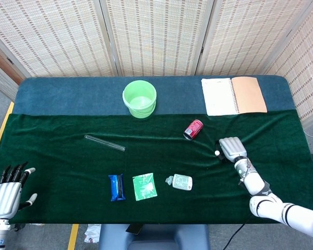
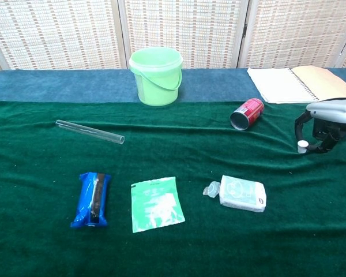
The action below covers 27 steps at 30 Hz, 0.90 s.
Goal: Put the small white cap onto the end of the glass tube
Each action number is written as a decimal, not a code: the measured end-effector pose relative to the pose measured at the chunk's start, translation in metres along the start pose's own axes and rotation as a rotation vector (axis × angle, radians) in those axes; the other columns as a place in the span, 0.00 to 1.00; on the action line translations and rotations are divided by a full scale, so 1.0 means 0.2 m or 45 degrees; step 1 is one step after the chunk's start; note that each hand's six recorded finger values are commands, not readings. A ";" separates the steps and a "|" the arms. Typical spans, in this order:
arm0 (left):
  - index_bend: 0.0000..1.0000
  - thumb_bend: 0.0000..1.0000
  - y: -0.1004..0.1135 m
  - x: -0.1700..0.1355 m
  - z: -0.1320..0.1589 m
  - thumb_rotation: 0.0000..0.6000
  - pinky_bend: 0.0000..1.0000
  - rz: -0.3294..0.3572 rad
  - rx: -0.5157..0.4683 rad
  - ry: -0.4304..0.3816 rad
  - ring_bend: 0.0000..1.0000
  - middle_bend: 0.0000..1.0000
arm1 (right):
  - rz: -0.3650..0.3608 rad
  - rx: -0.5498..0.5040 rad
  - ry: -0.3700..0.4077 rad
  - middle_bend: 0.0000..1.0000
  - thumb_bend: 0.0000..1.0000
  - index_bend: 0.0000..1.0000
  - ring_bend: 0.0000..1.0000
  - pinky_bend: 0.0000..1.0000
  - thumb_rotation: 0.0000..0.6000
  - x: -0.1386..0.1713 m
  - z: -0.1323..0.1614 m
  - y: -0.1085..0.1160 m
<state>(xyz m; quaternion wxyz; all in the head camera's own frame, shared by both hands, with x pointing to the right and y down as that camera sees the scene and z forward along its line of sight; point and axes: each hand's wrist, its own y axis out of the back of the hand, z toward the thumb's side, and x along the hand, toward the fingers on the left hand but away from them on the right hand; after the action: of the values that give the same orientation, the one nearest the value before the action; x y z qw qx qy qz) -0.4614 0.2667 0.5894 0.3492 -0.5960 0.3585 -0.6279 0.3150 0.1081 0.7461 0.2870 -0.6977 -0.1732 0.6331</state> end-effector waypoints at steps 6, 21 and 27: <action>0.25 0.28 0.01 0.01 0.00 1.00 0.00 0.004 -0.002 -0.002 0.12 0.13 | -0.014 -0.012 -0.001 0.97 0.54 0.60 1.00 1.00 1.00 0.01 0.00 0.01; 0.29 0.28 0.11 0.20 0.15 1.00 0.00 0.036 -0.087 -0.181 0.21 0.21 | -0.131 -0.257 0.089 0.99 0.62 0.72 1.00 1.00 1.00 0.14 0.02 0.18; 0.33 0.29 0.16 0.36 0.29 1.00 0.08 0.022 -0.134 -0.311 0.34 0.34 | -0.176 -0.398 0.176 0.99 0.62 0.72 1.00 1.00 1.00 0.26 0.03 0.29</action>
<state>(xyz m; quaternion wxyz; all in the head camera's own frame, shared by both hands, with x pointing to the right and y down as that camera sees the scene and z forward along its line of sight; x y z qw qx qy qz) -0.4059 0.1856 0.5991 0.3638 -0.6826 0.3508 -0.5279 0.3101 0.0959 0.6695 0.2292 -0.7622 -0.2967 0.5277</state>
